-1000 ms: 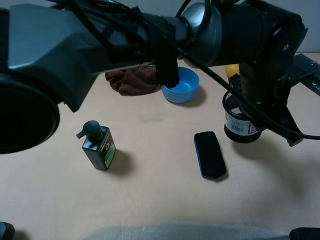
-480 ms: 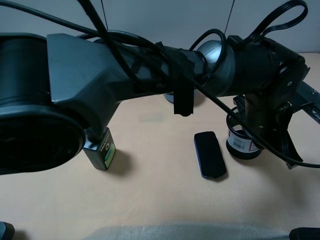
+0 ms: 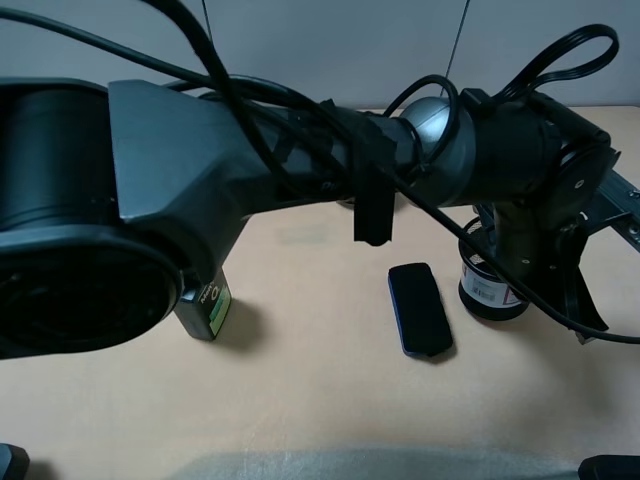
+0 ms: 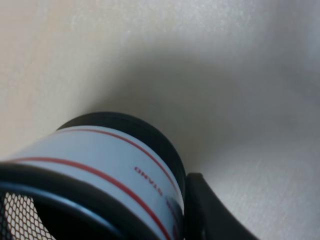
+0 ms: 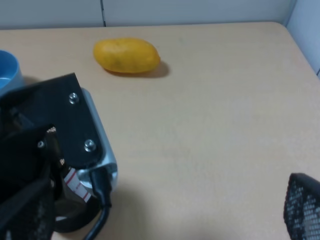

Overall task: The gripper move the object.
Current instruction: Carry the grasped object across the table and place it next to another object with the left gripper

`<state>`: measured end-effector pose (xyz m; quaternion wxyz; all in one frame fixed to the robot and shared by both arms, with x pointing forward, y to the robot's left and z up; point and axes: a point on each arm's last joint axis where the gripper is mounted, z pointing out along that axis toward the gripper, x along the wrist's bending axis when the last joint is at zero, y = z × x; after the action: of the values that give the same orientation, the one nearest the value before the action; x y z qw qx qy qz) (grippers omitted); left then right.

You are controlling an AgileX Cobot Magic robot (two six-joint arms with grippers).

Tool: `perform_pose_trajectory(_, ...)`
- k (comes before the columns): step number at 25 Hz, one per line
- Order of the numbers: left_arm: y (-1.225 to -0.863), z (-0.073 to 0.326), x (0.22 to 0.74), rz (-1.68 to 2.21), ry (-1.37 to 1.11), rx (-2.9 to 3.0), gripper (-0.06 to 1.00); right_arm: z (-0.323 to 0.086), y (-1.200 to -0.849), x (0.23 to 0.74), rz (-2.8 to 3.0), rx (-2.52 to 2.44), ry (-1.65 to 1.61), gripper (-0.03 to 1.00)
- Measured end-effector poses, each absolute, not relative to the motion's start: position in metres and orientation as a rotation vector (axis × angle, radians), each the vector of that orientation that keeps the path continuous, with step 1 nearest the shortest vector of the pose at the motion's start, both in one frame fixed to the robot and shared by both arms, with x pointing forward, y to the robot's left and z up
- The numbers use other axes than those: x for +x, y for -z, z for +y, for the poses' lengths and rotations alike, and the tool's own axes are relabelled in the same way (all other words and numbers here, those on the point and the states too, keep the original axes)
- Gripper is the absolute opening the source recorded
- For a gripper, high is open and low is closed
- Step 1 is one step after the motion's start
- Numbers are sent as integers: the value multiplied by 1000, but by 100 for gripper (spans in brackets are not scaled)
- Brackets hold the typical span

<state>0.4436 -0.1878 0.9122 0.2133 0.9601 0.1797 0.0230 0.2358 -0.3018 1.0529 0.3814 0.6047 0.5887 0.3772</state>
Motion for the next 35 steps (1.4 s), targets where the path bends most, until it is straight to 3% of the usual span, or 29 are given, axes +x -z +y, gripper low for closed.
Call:
perform_pose_trajectory(9, -911, -188, 444, 500, -63, 2664, 15, -302, -1053, 236, 1502, 1543, -963, 69)
perform_pose_trajectory(22, -911, -189, 444, 500, -63, 2653, 62, -302, -1053, 236, 1503, 1544, -963, 69)
perform_pose_trajectory(35, -917, -191, 445, 497, -65, 2644, 75, -302, -1053, 236, 1503, 1544, -963, 69)
